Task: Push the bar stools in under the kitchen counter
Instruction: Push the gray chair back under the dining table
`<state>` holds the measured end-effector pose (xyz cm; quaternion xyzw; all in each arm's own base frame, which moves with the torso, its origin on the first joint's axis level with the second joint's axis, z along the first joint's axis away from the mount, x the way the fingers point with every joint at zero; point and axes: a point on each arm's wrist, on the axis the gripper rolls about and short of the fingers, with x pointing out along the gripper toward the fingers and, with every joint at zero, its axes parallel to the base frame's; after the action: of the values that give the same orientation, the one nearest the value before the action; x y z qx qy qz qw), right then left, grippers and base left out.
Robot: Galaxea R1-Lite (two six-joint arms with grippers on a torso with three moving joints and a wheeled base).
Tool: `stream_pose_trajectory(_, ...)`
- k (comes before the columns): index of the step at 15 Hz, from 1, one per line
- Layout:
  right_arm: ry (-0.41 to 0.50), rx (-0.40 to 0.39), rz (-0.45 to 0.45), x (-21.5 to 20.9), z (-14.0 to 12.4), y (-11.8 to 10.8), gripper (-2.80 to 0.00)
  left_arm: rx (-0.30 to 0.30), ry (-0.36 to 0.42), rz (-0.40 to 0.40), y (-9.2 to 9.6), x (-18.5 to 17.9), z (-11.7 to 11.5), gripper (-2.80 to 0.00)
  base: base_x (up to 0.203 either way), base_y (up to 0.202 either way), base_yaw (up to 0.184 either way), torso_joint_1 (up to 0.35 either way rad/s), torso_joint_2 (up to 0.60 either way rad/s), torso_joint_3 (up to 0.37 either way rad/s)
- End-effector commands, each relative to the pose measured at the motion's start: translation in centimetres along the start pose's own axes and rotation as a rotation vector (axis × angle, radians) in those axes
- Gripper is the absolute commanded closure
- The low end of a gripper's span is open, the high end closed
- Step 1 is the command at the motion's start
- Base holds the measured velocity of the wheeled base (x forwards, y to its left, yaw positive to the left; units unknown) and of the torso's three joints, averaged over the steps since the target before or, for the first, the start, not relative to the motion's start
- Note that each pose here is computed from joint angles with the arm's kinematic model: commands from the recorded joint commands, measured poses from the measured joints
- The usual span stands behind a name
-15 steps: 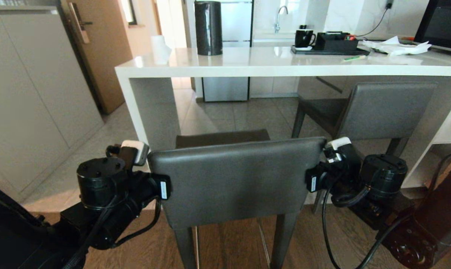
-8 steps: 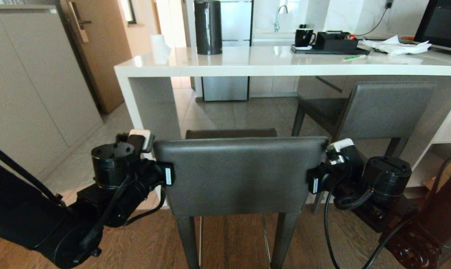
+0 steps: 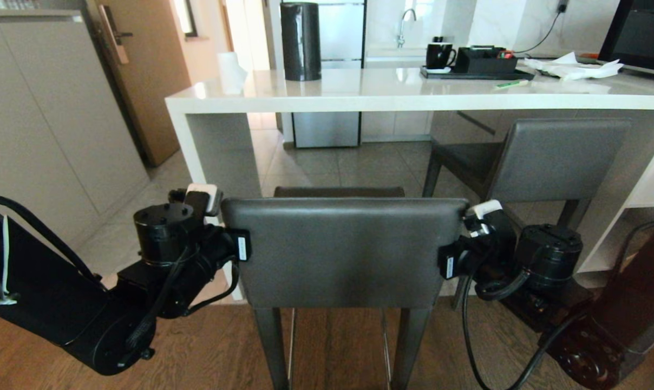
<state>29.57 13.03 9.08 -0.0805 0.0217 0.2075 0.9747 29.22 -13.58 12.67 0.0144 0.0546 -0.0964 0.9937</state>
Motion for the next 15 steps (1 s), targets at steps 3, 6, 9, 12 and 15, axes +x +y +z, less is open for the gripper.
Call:
stream_pose_trajectory(3,-0.063,-0.002,-0.020,3.5,0.0,0.0,0.00,-0.005,0.009,0.037,1.1,-0.2,-0.2,0.00,0.000,0.000,0.000,0.000,0.00,0.000)
stream_pose_trajectory(6,-0.056,-0.001,-0.015,3.1,0.0,0.3,0.00,-0.013,0.005,0.063,1.6,0.7,-0.3,0.00,0.000,0.000,0.000,0.000,0.00,0.000)
stream_pose_trajectory(9,-0.057,0.000,-0.018,2.6,0.3,0.3,0.00,-0.013,-0.014,0.062,1.5,0.8,-0.1,0.00,0.000,0.000,0.000,0.000,0.00,0.000)
stream_pose_trajectory(12,-0.051,0.000,-0.015,2.4,0.2,0.3,0.00,-0.010,-0.008,0.062,1.5,1.0,-0.4,0.00,0.000,0.000,0.000,0.000,0.00,0.000)
stream_pose_trajectory(15,-0.054,-0.001,-0.016,2.4,0.3,0.3,0.00,-0.011,-0.011,0.062,1.5,0.8,-0.2,0.00,0.000,0.000,0.000,0.000,0.00,0.000)
